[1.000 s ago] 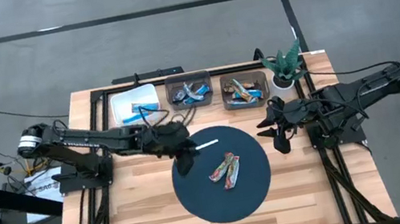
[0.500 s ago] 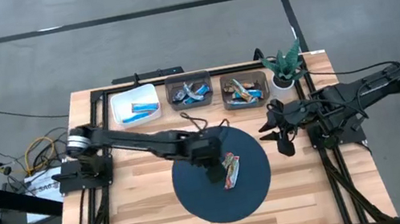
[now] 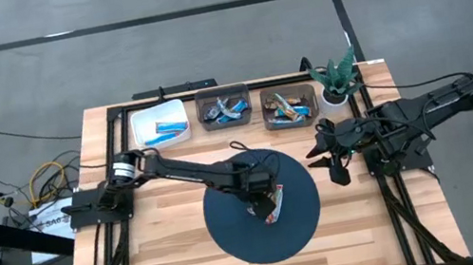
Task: Pick and place Granola Bars by type
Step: Put the red granola bar into the white bin
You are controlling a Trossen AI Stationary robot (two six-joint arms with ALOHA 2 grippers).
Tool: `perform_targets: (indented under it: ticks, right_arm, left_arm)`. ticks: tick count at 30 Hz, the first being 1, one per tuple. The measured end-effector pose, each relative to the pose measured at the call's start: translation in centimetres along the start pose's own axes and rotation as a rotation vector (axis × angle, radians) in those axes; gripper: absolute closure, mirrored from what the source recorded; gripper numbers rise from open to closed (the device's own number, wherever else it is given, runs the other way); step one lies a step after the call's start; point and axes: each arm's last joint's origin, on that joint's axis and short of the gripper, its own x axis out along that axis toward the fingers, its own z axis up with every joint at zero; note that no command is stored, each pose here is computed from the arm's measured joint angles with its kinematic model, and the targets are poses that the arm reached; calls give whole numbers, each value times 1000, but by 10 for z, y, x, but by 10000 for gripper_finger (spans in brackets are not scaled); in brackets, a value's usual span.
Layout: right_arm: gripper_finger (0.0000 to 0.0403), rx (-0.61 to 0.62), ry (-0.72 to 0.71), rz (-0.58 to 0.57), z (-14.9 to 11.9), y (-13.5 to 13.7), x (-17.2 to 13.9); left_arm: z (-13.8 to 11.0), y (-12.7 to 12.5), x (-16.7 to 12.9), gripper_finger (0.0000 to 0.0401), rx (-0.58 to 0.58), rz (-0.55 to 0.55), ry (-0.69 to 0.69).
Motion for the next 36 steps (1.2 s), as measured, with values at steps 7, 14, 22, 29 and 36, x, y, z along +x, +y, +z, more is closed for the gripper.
perform_targets:
  ticks: [7,14,22,29,36]
  right_arm:
    - [284,0,0,1,0,0,0]
    - [284,0,0,3,0,0,0]
    - [284,0,0,3,0,0,0]
    - [284,0,1,2,0,0,0]
    - [284,0,1,2,0,0,0]
  left_arm:
    - [1,-1,3,208,35,29,-34]
    - [1,-7,30,208,16,-124,42]
    - [2,-5,33,214,42,-79,5]
    - [-2,-2,33,312,58,-44,52]
    - [-3,-1,27,382,63,-40,65]
